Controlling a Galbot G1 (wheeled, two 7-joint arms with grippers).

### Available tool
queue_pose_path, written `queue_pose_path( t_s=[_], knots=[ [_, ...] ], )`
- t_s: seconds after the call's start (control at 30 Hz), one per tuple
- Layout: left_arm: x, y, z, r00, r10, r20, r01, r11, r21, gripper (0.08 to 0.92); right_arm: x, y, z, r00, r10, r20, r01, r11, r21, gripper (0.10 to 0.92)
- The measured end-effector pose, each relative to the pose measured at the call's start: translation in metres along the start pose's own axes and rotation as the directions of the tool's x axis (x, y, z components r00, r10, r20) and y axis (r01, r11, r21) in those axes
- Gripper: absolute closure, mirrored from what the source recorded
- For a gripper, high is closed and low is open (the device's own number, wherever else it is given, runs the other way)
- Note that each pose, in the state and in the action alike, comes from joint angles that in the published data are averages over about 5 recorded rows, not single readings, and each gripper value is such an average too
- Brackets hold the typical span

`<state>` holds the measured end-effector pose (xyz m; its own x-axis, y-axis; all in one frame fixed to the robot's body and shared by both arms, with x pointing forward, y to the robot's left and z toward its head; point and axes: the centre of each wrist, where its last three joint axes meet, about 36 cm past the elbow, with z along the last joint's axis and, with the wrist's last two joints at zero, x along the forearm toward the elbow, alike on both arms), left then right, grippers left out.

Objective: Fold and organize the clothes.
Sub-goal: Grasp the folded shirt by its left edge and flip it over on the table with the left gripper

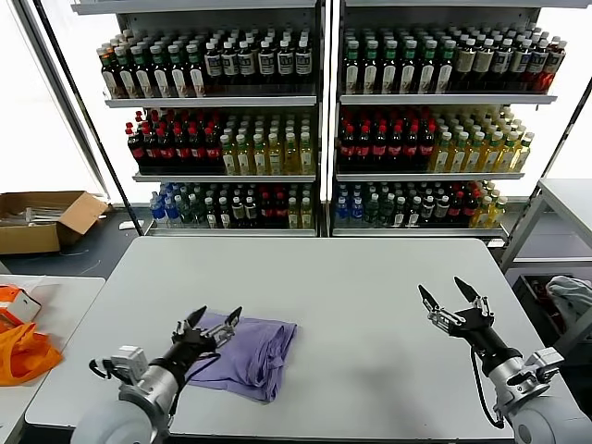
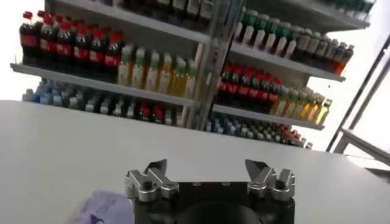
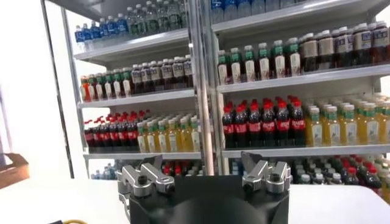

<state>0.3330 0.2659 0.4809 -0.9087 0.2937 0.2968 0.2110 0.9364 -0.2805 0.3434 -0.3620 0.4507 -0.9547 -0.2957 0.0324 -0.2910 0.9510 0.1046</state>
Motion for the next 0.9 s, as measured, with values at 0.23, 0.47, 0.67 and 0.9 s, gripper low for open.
queue_pose_path(
  t_s=[0.23, 0.47, 0.67, 0.9],
  knots=[
    [0.005, 0.023, -0.019, 0.9992, -0.034, 0.02, 0.034, 0.999, -0.015, 0.177, 0.003, 0.002, 0.001, 1.0, -0.008, -0.002, 0.008, 1.0, 0.002, 0.2],
    [-0.006, 0.057, 0.002, 0.9899, -0.102, -0.099, 0.1, 0.995, -0.019, 0.177, 0.006, 0.003, 0.005, 1.0, -0.008, -0.007, 0.008, 1.0, 0.002, 0.2],
    [-0.018, 0.079, 0.023, 0.9738, -0.153, -0.168, 0.152, 0.988, -0.019, 0.177, 0.008, 0.005, 0.007, 1.0, -0.01, -0.013, 0.01, 1.0, 0.003, 0.2],
    [-0.028, 0.099, 0.035, 0.9606, -0.177, -0.214, 0.18, 0.984, -0.007, 0.177, 0.012, 0.007, 0.008, 1.0, -0.002, -0.011, 0.002, 1.0, -0.001, 0.2]
  ],
)
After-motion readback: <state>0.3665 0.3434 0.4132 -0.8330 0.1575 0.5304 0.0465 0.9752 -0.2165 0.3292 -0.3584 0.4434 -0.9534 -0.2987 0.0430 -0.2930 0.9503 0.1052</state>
